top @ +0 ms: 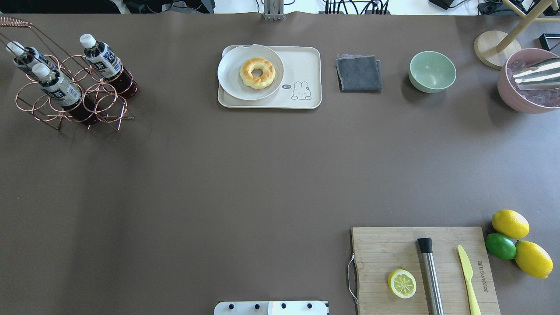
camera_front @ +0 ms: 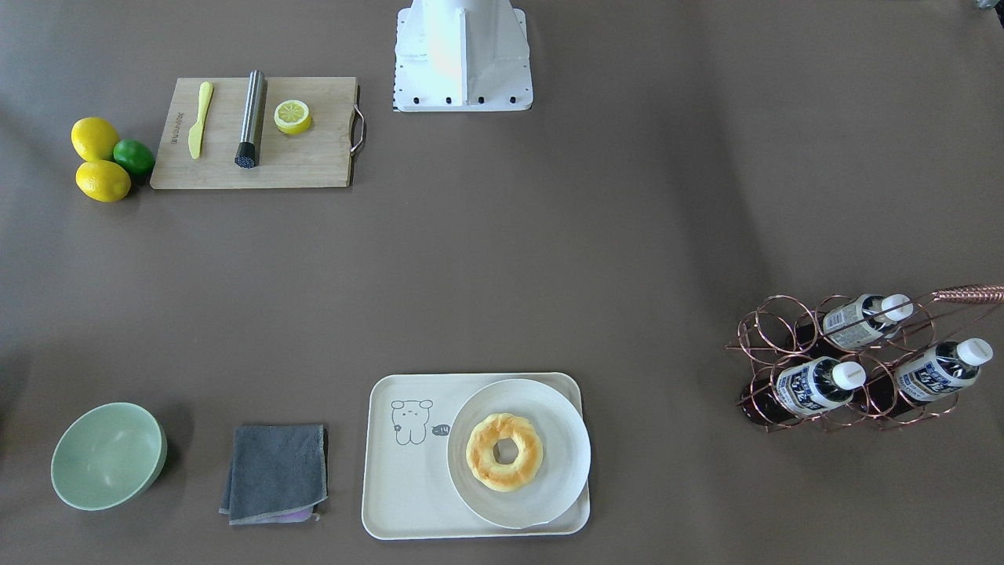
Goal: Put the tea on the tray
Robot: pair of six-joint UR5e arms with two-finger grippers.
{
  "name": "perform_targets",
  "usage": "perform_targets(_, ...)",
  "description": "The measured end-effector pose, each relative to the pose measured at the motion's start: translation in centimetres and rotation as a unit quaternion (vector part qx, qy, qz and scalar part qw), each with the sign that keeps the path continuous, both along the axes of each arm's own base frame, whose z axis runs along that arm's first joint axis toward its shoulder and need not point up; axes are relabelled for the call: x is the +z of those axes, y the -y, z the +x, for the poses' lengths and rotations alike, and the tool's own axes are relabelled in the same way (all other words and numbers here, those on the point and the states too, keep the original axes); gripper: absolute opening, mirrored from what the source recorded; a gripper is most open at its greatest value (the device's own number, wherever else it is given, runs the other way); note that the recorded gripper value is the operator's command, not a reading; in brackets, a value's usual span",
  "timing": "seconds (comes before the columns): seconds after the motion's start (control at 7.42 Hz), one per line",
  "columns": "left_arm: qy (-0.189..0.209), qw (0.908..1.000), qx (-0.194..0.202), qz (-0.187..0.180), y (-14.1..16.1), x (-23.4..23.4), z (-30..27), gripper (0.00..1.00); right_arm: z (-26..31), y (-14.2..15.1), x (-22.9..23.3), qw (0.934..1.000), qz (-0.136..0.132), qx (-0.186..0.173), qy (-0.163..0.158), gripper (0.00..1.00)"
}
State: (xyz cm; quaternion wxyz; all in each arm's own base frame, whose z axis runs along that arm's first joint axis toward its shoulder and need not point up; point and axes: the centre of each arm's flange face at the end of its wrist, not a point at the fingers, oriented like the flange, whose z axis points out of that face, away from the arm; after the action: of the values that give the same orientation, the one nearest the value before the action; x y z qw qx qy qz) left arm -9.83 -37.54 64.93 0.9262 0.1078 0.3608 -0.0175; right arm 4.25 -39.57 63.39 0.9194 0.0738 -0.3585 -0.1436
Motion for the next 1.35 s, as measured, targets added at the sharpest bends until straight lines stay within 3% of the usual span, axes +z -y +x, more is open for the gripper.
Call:
perform_targets(0.4, -0.003, 0.9999, 0.0, 0.016, -0.1, -0.2, 0.1, 0.97, -0.1, -0.3, 0.2, 1.0, -0.003, 0.0, 0.005, 1.0)
perform_targets(0.94, -0.059, 0.9981, 0.008, 0.015, -0.4, -0.9, 0.9, 0.97, -0.1, -0.4, 0.1, 0.9999, -0.004, -0.001, 0.009, 1.0)
perform_targets(1.35, -0.044, 0.9989, -0.009, 0.014, -0.2, -1.2, 0.6, 0.97, -0.2, -0.5, 0.3, 0.9999, -0.006, -0.001, 0.013, 1.0)
